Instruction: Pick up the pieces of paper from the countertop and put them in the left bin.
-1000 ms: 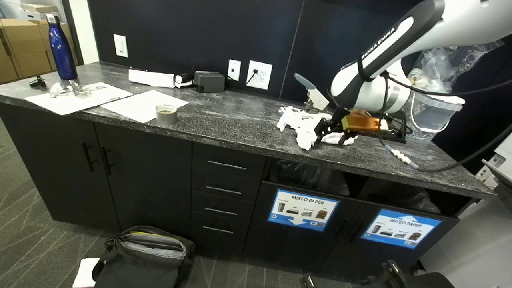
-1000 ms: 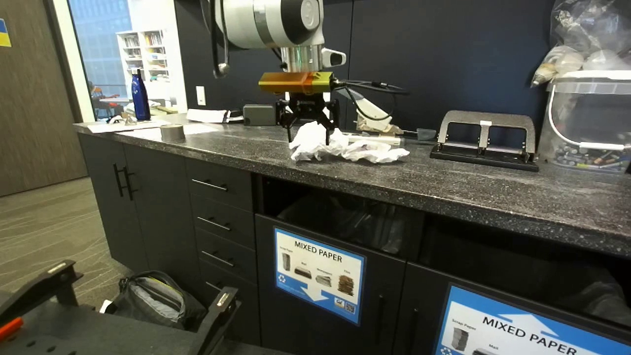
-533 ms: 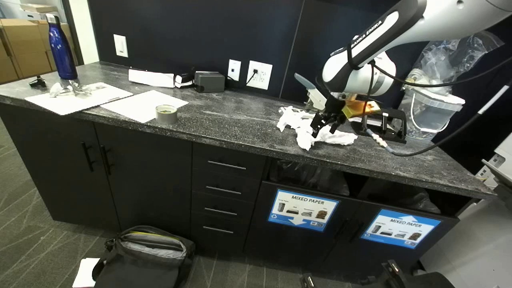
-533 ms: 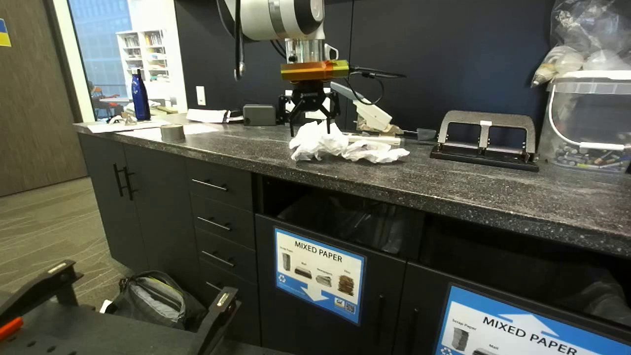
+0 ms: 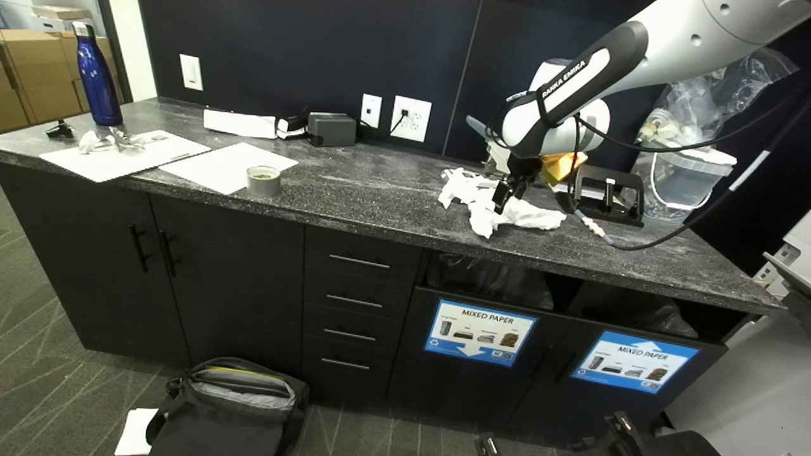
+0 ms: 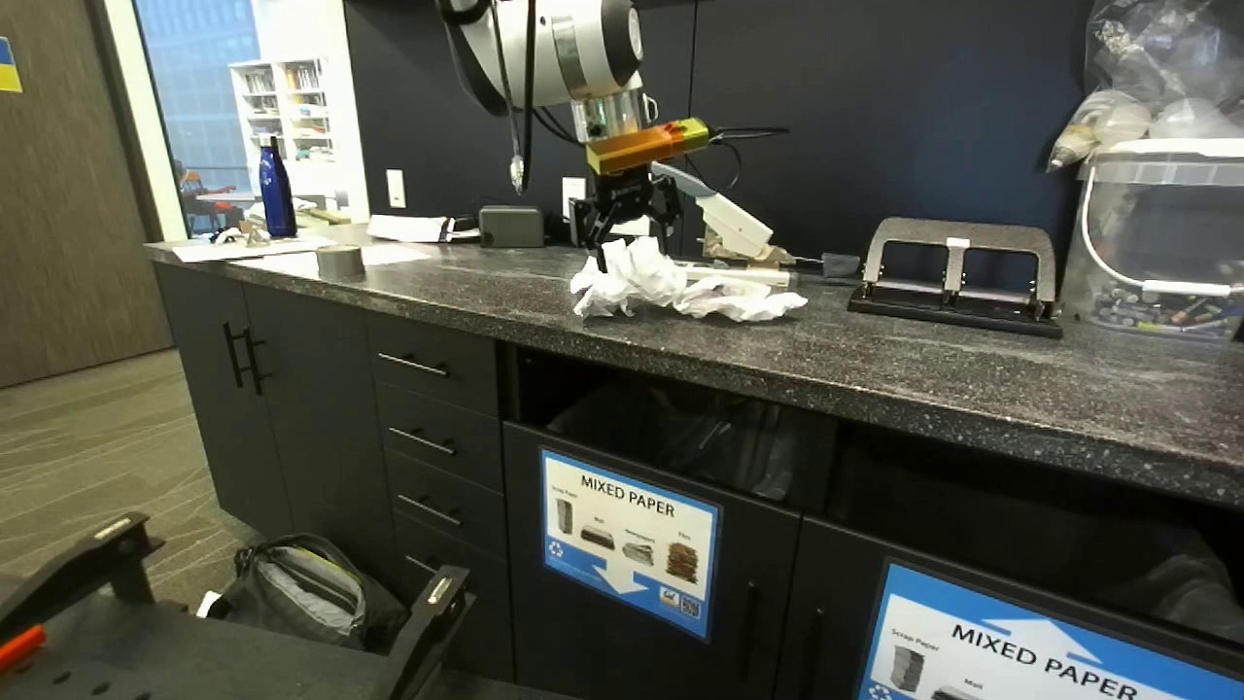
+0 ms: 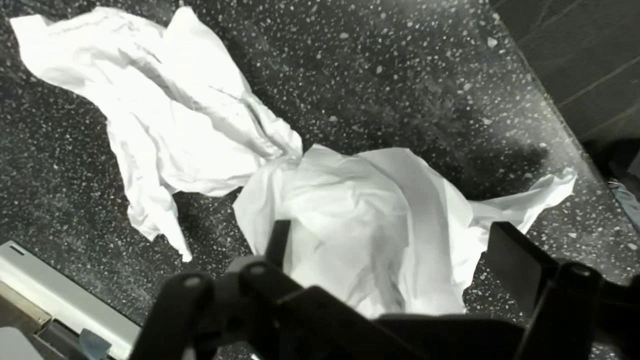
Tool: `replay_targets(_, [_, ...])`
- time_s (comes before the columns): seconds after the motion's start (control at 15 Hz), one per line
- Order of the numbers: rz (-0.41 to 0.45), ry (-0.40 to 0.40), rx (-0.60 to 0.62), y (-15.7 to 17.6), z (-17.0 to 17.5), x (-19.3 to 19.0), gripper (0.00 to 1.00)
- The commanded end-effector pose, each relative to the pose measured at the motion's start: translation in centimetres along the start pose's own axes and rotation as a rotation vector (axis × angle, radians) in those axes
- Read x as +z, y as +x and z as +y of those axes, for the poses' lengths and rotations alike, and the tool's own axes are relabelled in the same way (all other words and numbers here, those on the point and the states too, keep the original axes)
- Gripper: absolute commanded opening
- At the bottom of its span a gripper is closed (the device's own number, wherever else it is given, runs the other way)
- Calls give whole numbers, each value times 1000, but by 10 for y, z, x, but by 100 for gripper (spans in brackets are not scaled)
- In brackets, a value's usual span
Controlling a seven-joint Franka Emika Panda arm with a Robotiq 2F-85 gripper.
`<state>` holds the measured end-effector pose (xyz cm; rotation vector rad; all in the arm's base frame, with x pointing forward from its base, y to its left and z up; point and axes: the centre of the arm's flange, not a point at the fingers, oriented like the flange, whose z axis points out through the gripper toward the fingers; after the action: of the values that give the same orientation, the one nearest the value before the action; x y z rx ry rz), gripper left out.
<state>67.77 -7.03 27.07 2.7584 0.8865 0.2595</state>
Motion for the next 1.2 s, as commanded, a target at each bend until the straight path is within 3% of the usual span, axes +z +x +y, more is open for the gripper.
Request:
replay_targets(0.0, [26,-2,-56,12,12,5,100])
replay_targets(0.27, [33,-8,-61,14,18,19,100])
replay_targets(0.33, [38,-15,-67,15,21,21,75])
replay_targets(0.47, [47,-23,-63,14,25,24,68])
replay_targets(0.93, [58,-50,-41,14,38,29,13])
replay_targets(1.13, [16,-45,-7,11,42,27,7])
